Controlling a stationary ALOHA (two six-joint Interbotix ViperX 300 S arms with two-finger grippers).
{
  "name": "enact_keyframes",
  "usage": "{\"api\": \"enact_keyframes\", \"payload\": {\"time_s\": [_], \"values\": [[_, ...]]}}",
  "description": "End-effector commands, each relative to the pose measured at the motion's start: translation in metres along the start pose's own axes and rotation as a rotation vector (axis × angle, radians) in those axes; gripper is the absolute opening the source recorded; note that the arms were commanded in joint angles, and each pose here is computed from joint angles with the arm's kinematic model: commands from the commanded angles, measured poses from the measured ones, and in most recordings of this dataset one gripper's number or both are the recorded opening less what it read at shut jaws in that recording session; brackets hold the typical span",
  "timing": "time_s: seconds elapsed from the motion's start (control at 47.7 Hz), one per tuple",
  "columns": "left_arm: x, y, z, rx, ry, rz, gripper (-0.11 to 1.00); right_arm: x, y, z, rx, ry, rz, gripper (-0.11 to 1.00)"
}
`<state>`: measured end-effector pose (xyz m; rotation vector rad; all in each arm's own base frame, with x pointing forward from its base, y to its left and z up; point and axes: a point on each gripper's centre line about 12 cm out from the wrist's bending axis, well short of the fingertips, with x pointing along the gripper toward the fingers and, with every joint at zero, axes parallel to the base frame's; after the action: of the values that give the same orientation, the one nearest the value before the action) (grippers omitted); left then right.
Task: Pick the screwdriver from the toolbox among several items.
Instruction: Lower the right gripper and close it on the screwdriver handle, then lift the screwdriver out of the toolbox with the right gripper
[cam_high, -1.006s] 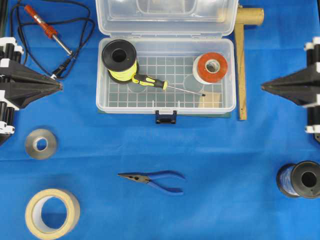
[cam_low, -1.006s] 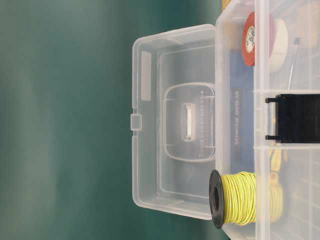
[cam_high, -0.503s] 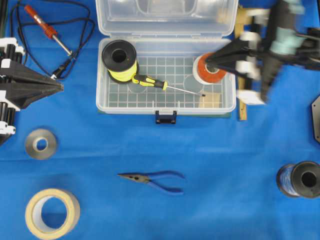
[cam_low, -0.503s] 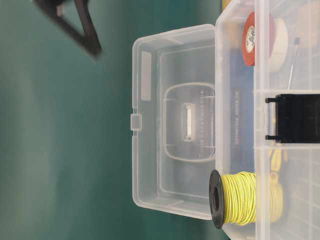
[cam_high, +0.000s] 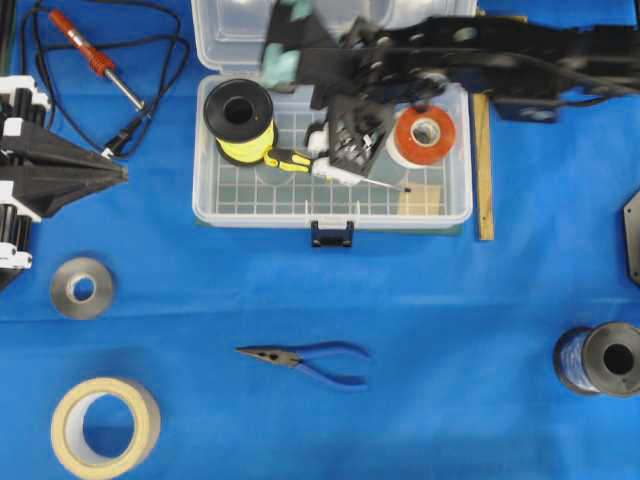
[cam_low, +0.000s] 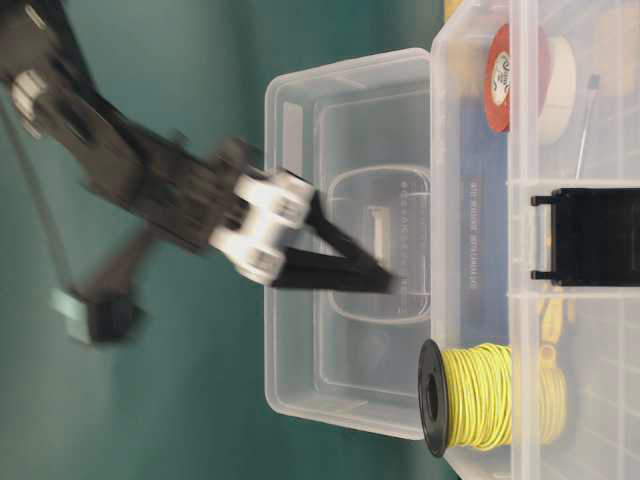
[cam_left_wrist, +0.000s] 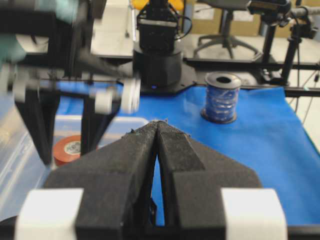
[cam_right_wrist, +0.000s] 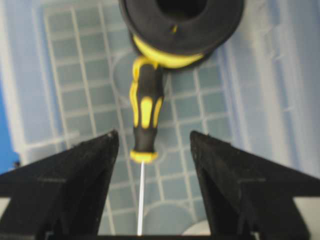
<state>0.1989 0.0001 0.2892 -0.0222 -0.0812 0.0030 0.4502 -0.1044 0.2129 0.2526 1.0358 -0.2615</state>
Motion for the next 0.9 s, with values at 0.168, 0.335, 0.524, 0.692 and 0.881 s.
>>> {"api": "enact_keyframes", "payload": {"time_s": [0.168, 0.335, 0.524, 0.692, 0.881], "values": [[0.001, 0.002, -0.001, -0.008, 0.007, 0.01, 0.0, 0.05, -0.001, 0.001, 0.008, 0.052, -0.006, 0.64], [0.001, 0.002, -0.002, -0.01, 0.012, 0.01, 0.0, 0.076, -0.003, -0.005, 0.015, 0.058, -0.006, 0.64], [0.0, 0.002, -0.003, -0.008, 0.021, 0.011, 0.0, 0.086, -0.003, -0.011, 0.015, 0.08, -0.005, 0.63], [-0.001, 0.002, -0.003, -0.011, 0.021, 0.012, 0.0, 0.086, 0.001, -0.012, -0.001, 0.083, -0.002, 0.35], [-0.001, 0.002, -0.003, -0.013, 0.021, 0.012, 0.0, 0.069, 0.004, -0.009, 0.01, 0.095, 0.005, 0.26]]}}
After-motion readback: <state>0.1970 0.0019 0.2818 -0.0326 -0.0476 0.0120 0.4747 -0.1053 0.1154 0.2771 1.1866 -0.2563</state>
